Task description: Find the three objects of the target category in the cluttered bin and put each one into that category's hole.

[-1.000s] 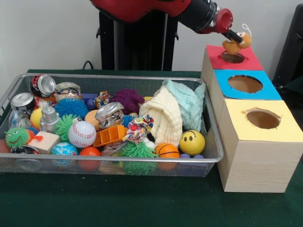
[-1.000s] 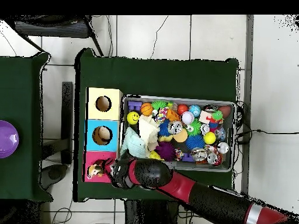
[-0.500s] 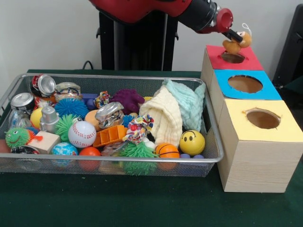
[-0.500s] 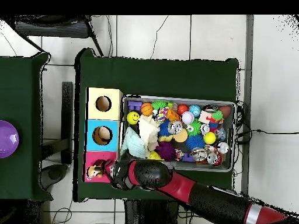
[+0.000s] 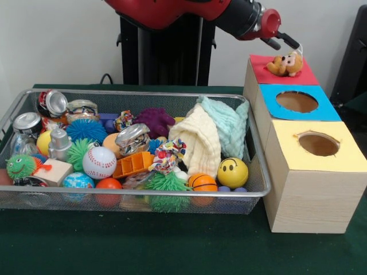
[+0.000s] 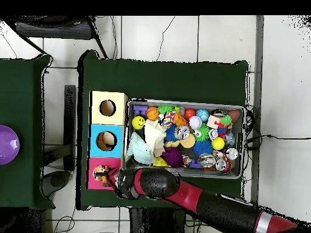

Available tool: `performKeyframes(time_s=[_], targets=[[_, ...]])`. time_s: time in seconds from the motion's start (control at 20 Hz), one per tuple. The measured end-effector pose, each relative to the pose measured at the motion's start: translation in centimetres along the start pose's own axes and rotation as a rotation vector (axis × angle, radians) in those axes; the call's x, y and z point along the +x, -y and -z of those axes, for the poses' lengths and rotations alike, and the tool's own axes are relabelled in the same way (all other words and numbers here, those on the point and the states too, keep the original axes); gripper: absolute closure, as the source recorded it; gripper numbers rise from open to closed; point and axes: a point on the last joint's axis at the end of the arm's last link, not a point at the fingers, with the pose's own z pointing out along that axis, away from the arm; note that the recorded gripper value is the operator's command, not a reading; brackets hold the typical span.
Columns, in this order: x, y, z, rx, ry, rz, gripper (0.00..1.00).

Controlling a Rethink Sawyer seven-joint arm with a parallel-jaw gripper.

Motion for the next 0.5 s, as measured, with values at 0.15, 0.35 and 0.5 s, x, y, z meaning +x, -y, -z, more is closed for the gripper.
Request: performKeyframes(time_s=[0.15,0.35,0.5], targets=[[0.04,0.03,-0.01,0.001,0.001,0.004,0.0],[0.07,0.06,-0.02,0.002,0.001,0.007,0.0],[0.07,0.06,-0.02,0.002,0.001,0.007,0.0]])
